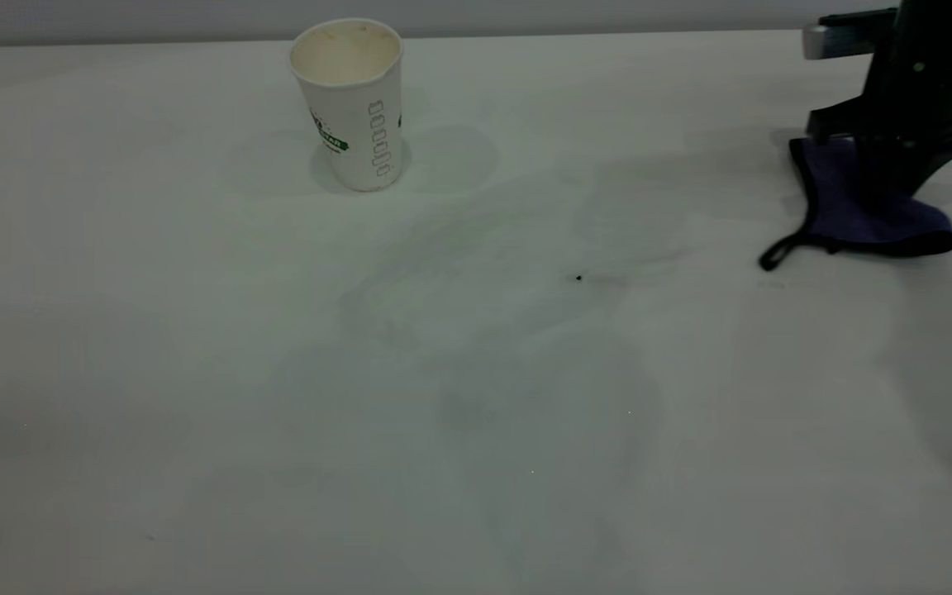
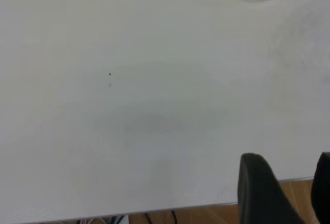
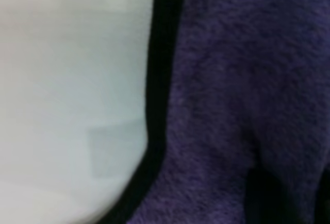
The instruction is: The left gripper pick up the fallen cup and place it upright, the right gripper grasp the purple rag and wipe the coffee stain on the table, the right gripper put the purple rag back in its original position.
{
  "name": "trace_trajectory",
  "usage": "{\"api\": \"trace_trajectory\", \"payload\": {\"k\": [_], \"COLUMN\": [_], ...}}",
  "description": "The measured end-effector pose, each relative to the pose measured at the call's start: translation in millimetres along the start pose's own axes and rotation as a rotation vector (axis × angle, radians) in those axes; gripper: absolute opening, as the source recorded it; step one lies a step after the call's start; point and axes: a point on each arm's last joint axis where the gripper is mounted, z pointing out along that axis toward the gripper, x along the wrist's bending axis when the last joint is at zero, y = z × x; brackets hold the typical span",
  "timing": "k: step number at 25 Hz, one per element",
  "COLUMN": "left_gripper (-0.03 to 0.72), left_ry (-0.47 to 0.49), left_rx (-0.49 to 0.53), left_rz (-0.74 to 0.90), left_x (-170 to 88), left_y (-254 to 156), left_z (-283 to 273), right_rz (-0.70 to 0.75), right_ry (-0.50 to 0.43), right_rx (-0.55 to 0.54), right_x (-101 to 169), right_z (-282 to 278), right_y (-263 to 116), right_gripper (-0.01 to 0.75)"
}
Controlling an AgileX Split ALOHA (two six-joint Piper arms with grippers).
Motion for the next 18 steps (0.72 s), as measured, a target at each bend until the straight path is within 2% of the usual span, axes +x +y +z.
{"api": "trace_trajectory", "payload": {"k": [2,5,9,12,18], "left_gripper": [0.317,0.317,0.317,0.317,0.317], "left_ry": [0.0,0.0,0.0,0.0,0.0], "left_rx": [0.0,0.0,0.0,0.0,0.0], "left_rz": [0.0,0.0,0.001,0.001,0.001], "left_x": [0,0,0,0,0], "left_y": [0,0,0,0,0], "left_z": [0,0,0,0,0], "right_rz": [-0.024,-0.028,-0.033,-0.049,-0.091], "right_ry": [-0.026,-0.048,-0.054,-0.06,-0.064], "right_rx": [-0.002,-0.074,-0.182,-0.23,-0.426], "right_x": [-5,-11,-13,-11,4], "right_z": [-20,-77,-171,-239,-353], "right_y": [2,11,6,-14,-71], "right_gripper": [0.341,0.518,0.671,0.703,0.705]}}
